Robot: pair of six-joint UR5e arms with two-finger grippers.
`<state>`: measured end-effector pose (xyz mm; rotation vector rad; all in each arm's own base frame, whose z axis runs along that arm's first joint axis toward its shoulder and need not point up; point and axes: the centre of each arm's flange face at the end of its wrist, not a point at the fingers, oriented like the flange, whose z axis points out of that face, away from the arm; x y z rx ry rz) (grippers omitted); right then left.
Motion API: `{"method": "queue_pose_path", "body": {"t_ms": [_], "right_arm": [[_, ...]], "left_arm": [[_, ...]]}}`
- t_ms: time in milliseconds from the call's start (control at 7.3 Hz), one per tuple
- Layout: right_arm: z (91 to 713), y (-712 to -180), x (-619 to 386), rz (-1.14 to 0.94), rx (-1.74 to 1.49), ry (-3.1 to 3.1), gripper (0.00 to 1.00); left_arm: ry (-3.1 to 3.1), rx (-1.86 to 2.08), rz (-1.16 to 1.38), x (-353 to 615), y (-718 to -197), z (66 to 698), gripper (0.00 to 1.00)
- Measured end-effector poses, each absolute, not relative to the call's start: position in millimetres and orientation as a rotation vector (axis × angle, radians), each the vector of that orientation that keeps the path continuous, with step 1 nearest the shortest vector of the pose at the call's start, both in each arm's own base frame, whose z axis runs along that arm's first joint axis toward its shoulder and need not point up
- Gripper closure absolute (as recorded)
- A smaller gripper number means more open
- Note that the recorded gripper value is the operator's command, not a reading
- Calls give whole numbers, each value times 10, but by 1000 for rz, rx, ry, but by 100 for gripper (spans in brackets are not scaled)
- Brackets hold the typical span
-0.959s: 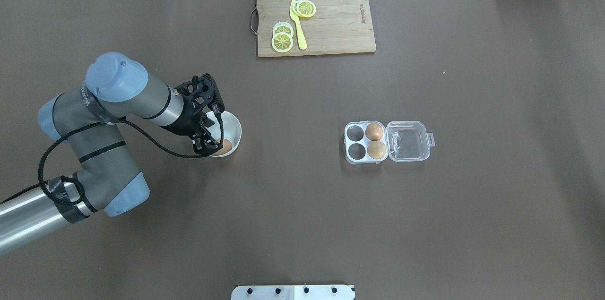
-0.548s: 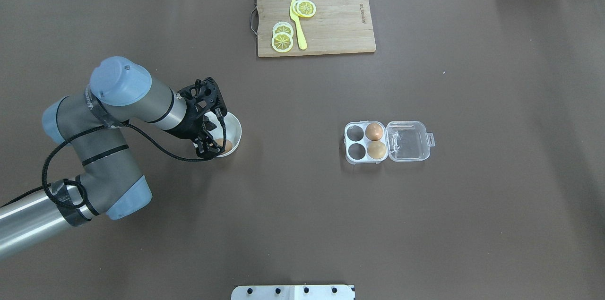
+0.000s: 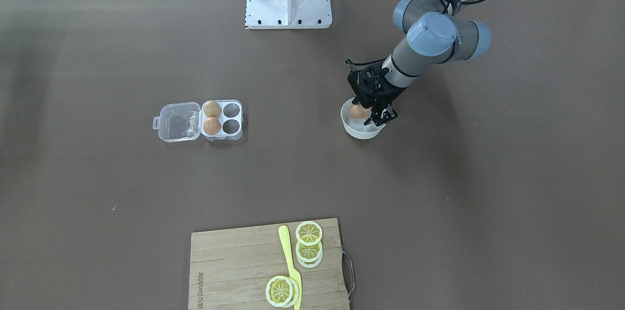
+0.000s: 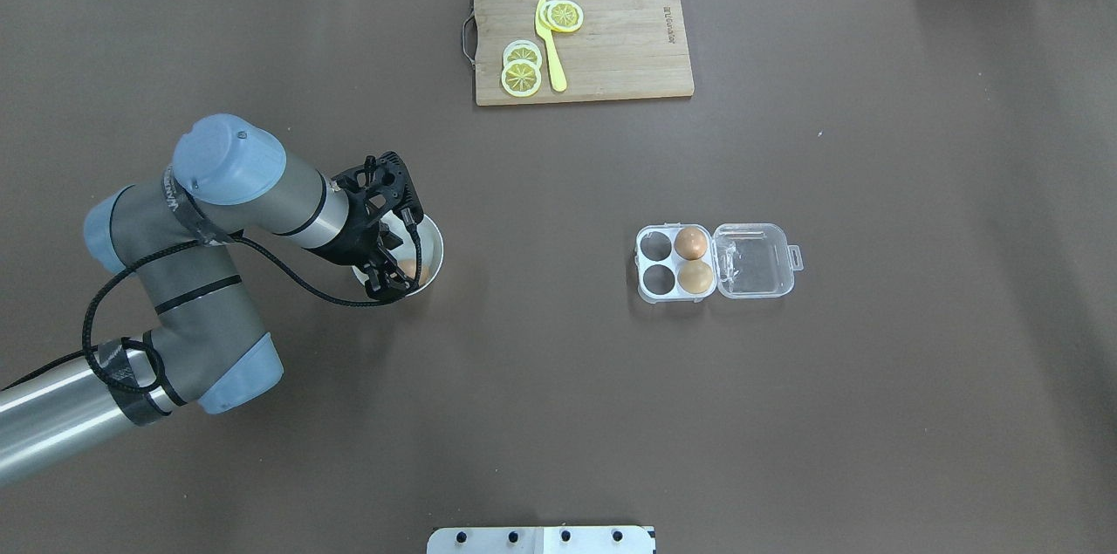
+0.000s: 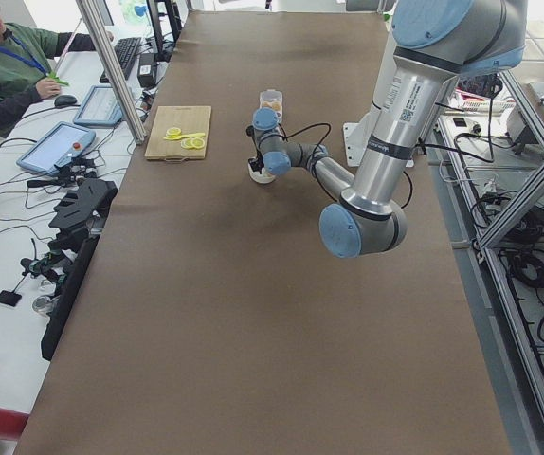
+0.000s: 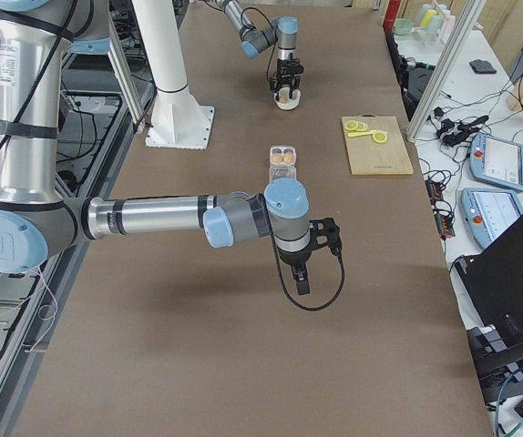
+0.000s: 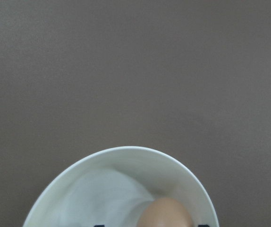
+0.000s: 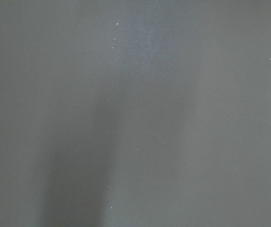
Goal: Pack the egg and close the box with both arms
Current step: 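Lower the left gripper into the bowl and grasp the brown egg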
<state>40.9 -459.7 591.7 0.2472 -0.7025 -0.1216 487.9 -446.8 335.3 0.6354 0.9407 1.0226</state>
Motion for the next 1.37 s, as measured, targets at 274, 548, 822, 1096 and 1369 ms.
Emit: {"method": "queue_pose_path", "body": {"t_ms": [274,548,822,1096,1369], "right_arm": [[5918,-4597,410,-121,247,-702,0],[5916,-4597,408,-122,247,-702,0],[5916,-4598,406,-123,247,-703,0],[5916,-4598,400,-124,247,-703,0],[5916,-4598,398,-124,247,-703,0]], "left_arm": [[939,632,1023,4886,-4470,3371,36],[937,629,1024,4902,-4477,3386,36],[934,626,1024,4915,-4494,3403,46],[934,626,1025,4919,-4497,3402,96],[940,637,1028,4893,-4494,3346,100]]}}
